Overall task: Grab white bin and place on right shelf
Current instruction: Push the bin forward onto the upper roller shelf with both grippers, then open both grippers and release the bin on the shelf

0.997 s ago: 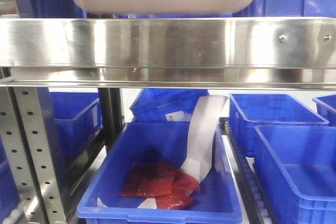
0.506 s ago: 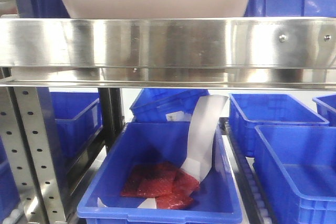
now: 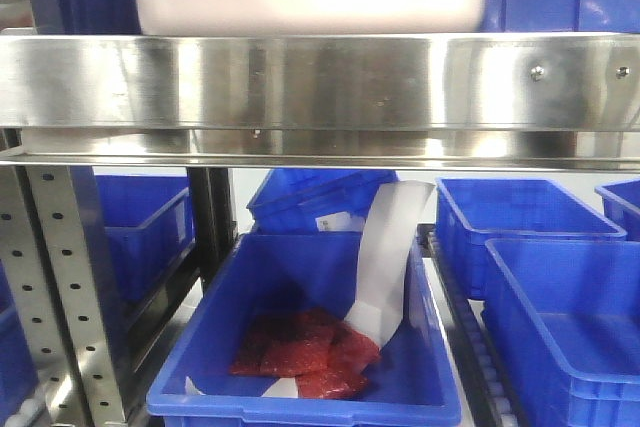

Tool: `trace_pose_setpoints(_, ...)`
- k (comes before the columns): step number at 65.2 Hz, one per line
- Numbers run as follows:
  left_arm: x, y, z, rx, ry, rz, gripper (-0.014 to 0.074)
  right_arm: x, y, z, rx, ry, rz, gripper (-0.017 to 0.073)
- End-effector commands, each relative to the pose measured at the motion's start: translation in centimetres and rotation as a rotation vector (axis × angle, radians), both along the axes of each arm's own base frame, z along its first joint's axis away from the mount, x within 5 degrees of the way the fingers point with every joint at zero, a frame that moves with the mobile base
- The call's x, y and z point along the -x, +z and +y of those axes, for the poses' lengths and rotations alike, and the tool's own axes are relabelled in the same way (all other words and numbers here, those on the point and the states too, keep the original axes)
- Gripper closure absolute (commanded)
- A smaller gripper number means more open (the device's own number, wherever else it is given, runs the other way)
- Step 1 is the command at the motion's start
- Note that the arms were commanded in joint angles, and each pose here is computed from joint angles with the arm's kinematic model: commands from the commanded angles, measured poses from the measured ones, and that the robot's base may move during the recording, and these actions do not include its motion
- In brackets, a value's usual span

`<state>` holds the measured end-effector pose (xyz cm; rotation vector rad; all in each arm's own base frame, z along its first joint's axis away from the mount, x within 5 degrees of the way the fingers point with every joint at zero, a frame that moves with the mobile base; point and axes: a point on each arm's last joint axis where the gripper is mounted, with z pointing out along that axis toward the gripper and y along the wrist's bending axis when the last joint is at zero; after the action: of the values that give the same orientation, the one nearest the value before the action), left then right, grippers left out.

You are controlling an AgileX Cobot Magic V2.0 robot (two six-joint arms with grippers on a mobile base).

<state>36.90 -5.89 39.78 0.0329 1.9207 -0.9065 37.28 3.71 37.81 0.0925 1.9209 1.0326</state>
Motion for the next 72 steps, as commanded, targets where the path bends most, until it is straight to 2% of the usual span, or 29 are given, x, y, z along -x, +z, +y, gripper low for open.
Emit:
trace_pose_setpoints(1, 1.1, 3.3, 0.7, 0.044, 0.043, -0.101, 0.0148, 1.0, 3.3, -0.4, -0.029, -0.055, -0.104, -0.0045)
trace_pose_setpoints(14, 1.2, 3.2, 0.7, 0.039, 0.038, -0.099, 0.0153, 0.5, 3.4, -1.0, -0.023, -0.134, -0.118, -0.0045)
trace_pose_setpoints(22, 1.2, 3.1, 0.7, 0.018, 0.039, -0.100, 0.0153, 0.5, 3.4, -1.1, -0.022, -0.148, -0.121, -0.0036)
trace_pose_setpoints(27, 1.2, 3.0, 0.8, 0.005, 0.037, -0.099, 0.0153, 0.5, 3.4, -1.1, -0.022, -0.141, -0.120, 0.0008)
trace_pose_setpoints(32, 1.2, 3.0, 0.8, -0.007, 0.037, -0.099, 0.0160, 0.6, 3.4, -0.9, -0.024, -0.124, -0.116, 0.0116)
trace_pose_setpoints(38, 1.2, 2.9, 0.7, -0.010, 0.030, -0.097, 0.0263, 0.7, 3.3, -0.8, -0.023, -0.110, -0.114, 0.0334)
trace_pose_setpoints(44, 1.2, 2.9, 0.7, -0.010, 0.030, -0.097, 0.0471, 0.6, 3.3, -0.9, -0.021, -0.122, -0.116, 0.0510)
trace_pose_setpoints(51, 1.2, 2.9, 0.7, -0.010, 0.030, -0.097, 0.0735, 0.5, 3.4, -1.1, -0.018, -0.151, -0.122, 0.0503)
trace_pose_setpoints(55, 1.0, 3.1, 1.0, 0.002, 0.065, -0.110, 0.0696, 0.4, 3.4, -1.3, -0.017, -0.172, -0.125, 0.0503)
trace_pose_setpoints(72, 0.9, 3.9, 2.1, 0.057, 0.190, -0.121, 0.0711, 0.3, 4.1, -2.1, -0.006, -0.276, -0.161, 0.0503)
